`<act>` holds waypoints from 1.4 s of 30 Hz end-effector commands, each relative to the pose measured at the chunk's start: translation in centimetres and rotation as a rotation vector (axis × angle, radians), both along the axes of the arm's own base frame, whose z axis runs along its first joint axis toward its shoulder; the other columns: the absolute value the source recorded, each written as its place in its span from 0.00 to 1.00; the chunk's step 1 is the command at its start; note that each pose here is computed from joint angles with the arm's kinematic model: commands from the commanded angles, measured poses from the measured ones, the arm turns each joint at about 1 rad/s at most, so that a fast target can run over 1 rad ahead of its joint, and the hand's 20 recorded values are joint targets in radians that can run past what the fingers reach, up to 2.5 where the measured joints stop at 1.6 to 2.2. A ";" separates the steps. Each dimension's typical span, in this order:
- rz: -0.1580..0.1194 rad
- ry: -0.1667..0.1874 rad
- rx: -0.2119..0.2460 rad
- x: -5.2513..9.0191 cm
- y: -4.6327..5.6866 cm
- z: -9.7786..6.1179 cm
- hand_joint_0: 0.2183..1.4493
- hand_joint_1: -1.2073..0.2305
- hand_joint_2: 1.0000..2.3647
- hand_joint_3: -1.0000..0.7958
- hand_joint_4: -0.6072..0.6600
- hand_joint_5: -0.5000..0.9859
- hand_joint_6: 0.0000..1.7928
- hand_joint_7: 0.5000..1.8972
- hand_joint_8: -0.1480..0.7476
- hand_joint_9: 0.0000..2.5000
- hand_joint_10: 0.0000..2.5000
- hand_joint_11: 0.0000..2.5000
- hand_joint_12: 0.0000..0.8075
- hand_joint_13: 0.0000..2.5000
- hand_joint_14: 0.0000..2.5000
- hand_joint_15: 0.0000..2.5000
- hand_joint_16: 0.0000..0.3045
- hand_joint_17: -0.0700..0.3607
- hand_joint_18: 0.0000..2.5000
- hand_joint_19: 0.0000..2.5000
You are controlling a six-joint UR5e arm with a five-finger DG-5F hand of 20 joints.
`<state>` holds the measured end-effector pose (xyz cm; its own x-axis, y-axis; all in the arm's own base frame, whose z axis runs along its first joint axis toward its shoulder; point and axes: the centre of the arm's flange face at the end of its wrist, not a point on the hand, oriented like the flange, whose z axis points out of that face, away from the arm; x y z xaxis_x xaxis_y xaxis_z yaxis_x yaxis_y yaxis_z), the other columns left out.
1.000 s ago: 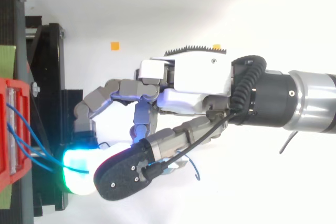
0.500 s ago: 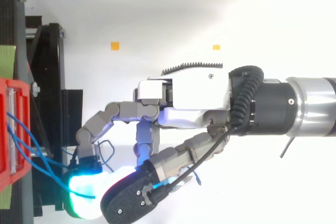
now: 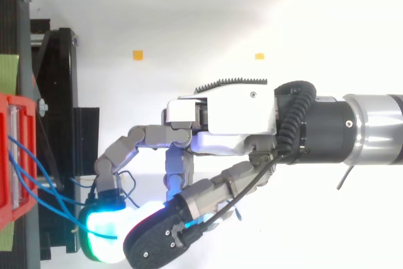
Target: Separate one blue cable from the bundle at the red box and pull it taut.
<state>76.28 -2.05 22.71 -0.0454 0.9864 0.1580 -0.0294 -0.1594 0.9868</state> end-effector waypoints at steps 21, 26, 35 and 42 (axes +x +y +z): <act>0.001 0.027 0.001 -7.8 -2.5 -3.4 0.32 0.37 0.00 0.52 0.40 0.30 0.46 0.40 0.52 0.66 0.00 0.67 0.53 0.62 0.16 0.58 0.23 0.53 0.53 0.36; -0.008 0.036 -0.008 -7.9 -3.0 -3.5 0.32 0.37 0.00 0.52 0.40 0.30 0.46 0.40 0.52 0.66 0.00 0.67 0.53 0.62 0.16 0.58 0.23 0.54 0.53 0.36; -0.007 0.036 -0.010 -7.9 -2.9 -3.5 0.32 0.37 0.00 0.52 0.41 0.30 0.46 0.40 0.53 0.66 0.00 0.67 0.54 0.63 0.16 0.58 0.23 0.53 0.53 0.36; -0.007 0.036 -0.010 -7.9 -2.9 -3.5 0.32 0.37 0.00 0.52 0.41 0.30 0.46 0.40 0.53 0.66 0.00 0.67 0.53 0.63 0.15 0.58 0.23 0.53 0.53 0.36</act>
